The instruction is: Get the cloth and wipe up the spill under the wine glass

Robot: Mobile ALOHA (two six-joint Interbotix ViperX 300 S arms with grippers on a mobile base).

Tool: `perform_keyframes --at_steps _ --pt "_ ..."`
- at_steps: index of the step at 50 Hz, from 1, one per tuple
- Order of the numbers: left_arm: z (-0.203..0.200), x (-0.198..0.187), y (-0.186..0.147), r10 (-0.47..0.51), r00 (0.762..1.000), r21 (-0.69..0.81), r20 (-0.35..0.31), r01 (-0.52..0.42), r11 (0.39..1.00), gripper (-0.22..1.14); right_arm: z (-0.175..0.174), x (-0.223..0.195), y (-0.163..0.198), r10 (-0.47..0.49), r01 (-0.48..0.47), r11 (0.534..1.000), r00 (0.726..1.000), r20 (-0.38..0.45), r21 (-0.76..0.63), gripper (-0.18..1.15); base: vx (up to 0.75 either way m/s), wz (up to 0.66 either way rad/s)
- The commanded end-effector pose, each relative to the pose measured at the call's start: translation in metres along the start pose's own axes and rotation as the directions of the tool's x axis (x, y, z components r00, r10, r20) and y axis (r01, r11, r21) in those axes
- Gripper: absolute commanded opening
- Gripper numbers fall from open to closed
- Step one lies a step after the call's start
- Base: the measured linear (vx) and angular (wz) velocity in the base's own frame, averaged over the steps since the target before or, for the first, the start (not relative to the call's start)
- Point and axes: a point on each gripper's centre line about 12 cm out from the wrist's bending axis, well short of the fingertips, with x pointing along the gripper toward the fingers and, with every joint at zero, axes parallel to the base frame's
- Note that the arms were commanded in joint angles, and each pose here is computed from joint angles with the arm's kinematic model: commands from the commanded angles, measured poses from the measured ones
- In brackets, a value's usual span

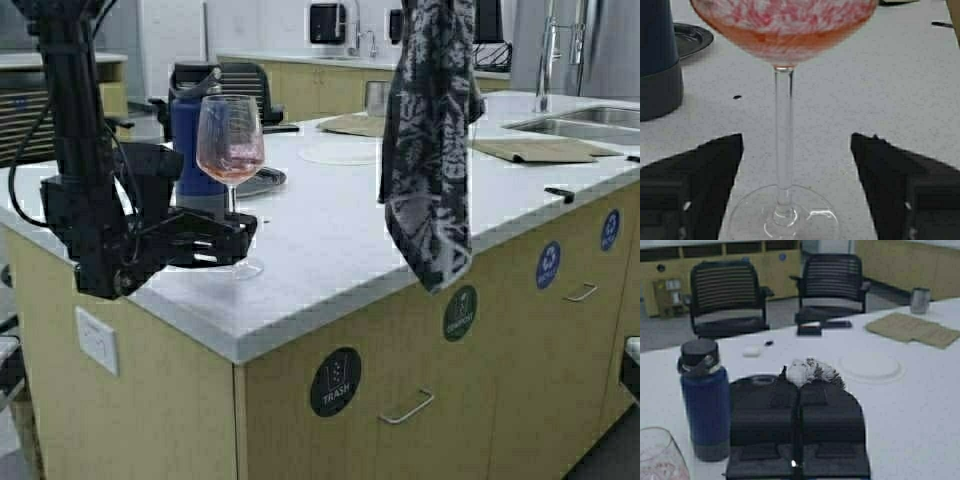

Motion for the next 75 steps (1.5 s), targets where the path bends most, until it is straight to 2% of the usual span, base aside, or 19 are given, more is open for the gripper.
perform_keyframes --at_steps 1,21,28,38,45,49,61,75 --pt "0.007 0.015 0.000 -0.005 0.999 0.005 0.053 0.005 1.000 0.98 0.010 0.001 0.001 0.003 -0.003 1.000 0.999 0.037 0.000 0.07 0.07 0.03" --pt "0.008 0.038 -0.006 -0.029 0.995 -0.032 0.100 0.032 0.999 0.96 0.010 0.001 0.001 0.003 -0.003 1.000 0.999 0.037 0.000 0.07 0.06 0.02" --pt "0.010 0.037 -0.011 -0.041 0.994 -0.042 0.097 0.045 0.998 0.78 0.007 0.003 0.001 0.001 -0.001 1.000 1.000 0.031 0.000 0.07 0.06 0.01" --pt "0.022 0.032 -0.019 -0.059 0.993 -0.085 0.098 0.068 0.994 0.43 0.014 0.017 0.001 -0.002 0.001 1.000 0.999 0.050 0.003 0.07 0.05 0.02" --pt "0.045 0.031 -0.020 -0.066 0.989 -0.111 0.131 0.081 0.991 0.22 0.019 0.041 -0.011 -0.041 0.040 0.999 0.997 0.067 0.013 0.07 0.04 0.01" --pt "0.063 0.031 -0.022 -0.081 0.984 -0.108 0.159 0.098 0.989 0.15 0.021 0.063 -0.021 -0.070 0.069 0.998 0.995 0.075 0.016 0.07 0.03 0.01" --pt "0.121 0.024 -0.029 -0.132 0.966 -0.079 0.224 0.153 0.985 0.14 0.006 0.127 -0.029 -0.086 0.085 0.996 0.993 0.077 0.018 0.07 0.02 0.00" --pt "0.200 0.017 -0.030 -0.127 0.959 -0.041 0.252 0.142 0.989 0.14 -0.052 0.170 -0.014 -0.055 0.056 0.993 0.998 -0.010 0.103 0.07 0.01 0.00"
